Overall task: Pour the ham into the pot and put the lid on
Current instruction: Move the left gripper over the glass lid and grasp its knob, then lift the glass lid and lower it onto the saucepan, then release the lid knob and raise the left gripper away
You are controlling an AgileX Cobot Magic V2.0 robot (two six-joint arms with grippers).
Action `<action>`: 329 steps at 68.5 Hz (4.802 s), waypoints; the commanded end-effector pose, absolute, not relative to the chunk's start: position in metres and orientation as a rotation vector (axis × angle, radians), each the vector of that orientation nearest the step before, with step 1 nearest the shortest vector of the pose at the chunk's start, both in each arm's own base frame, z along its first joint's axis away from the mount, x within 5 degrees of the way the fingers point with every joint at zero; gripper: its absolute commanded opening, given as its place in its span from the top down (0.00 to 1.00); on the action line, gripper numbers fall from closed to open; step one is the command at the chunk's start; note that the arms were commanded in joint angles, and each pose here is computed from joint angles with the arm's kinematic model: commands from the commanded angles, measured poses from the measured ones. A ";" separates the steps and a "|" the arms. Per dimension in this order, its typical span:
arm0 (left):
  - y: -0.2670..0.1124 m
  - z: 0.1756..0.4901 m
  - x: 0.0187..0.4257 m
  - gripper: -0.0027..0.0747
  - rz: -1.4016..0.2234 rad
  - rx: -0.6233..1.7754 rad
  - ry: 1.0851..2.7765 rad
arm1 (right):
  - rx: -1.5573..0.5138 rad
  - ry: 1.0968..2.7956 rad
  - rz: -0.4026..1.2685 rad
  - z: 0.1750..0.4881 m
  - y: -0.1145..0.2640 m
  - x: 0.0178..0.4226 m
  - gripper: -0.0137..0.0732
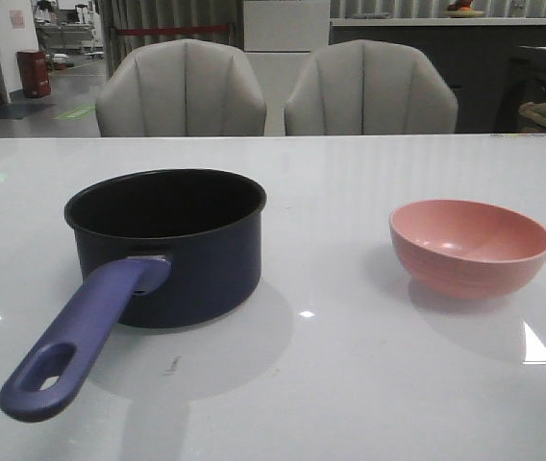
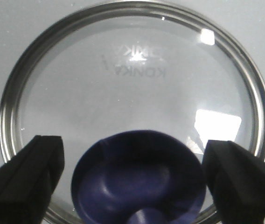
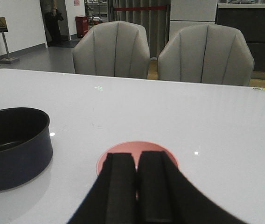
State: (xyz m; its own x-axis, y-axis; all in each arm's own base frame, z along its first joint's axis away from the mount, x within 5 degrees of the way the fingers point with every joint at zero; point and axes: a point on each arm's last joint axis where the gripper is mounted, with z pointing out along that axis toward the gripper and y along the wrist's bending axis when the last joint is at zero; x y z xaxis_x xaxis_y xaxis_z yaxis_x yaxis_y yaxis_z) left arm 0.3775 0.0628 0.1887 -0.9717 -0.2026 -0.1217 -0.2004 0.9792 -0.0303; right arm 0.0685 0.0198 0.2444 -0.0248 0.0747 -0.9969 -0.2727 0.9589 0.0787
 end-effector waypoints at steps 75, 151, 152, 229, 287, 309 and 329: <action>0.064 0.243 0.386 0.67 -0.030 -0.296 2.913 | -0.131 1.474 0.255 0.261 0.017 0.069 0.67; -0.154 0.346 0.371 0.67 -0.069 0.701 2.607 | -0.131 1.474 0.255 0.261 0.017 0.069 0.67; -0.156 0.345 0.372 0.67 -0.070 0.708 2.610 | -0.131 1.474 0.255 0.261 0.017 0.069 0.67; -0.192 0.313 0.378 0.67 -0.123 0.816 2.696 | -0.131 1.474 0.255 0.261 0.017 0.069 0.67; -0.185 0.344 0.366 0.23 -0.136 0.792 2.621 | -0.131 1.474 0.255 0.261 0.017 0.069 0.67; -0.135 0.403 0.330 0.23 -0.135 0.655 2.515 | -0.131 1.474 0.255 0.261 0.017 0.069 0.67; -0.076 0.406 0.277 0.23 -0.099 0.473 2.435 | -0.131 1.474 0.255 0.261 0.017 0.069 0.67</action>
